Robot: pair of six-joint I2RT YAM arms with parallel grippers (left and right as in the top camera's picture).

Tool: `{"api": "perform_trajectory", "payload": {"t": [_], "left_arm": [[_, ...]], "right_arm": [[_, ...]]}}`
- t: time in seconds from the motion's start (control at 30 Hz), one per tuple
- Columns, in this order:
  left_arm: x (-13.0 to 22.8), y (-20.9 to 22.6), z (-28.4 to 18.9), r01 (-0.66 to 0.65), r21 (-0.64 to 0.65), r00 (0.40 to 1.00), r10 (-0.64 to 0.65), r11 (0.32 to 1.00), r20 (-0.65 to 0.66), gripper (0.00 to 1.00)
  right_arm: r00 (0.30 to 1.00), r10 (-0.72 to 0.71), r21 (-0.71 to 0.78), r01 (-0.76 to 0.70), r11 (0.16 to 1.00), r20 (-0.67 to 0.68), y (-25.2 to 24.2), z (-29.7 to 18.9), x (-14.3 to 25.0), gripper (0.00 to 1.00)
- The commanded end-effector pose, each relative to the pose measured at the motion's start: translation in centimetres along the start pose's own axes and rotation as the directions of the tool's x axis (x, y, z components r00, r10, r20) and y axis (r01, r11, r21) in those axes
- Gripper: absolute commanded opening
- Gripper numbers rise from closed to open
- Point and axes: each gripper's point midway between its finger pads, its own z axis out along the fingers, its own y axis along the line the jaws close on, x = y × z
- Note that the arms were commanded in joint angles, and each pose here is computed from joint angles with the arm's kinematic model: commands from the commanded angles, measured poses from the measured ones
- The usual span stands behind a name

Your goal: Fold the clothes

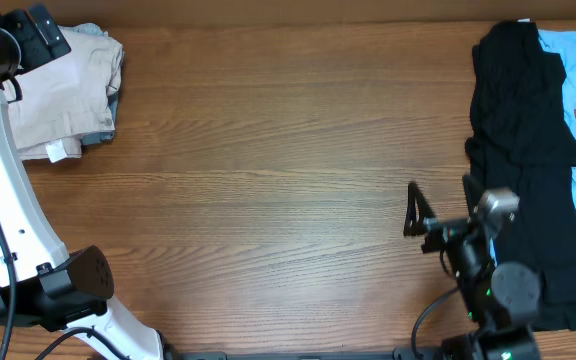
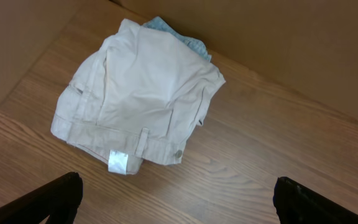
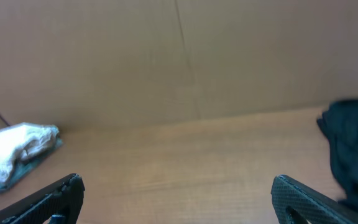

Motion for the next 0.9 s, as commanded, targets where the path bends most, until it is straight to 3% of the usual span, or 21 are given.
{"api": "perform_trajectory", "payload": {"t": [0.0,0.23,0.87], "left_arm": [[-0.1,-0.2,-0.1,0.014,0.007,1.0,-0.014,1.0,0.004,1.0],[-0.1,-0.2,-0.1,0.014,0.007,1.0,-0.014,1.0,0.004,1.0],[-0.1,-0.2,-0.1,0.014,0.007,1.0,-0.014,1.0,0.004,1.0]], "right_arm": [[1.0,-0.015,-0.024,0.015,1.0,0.006,-0.5,-0.8,3.0,1.0],[1.0,-0.016,-0.016,0.016,1.0,-0.002,-1.5,-1.2,5.9,1.0],[1.0,-0.01,-0.018,0.01,1.0,0.012,-1.4,-1.5,5.7,1.0]]}}
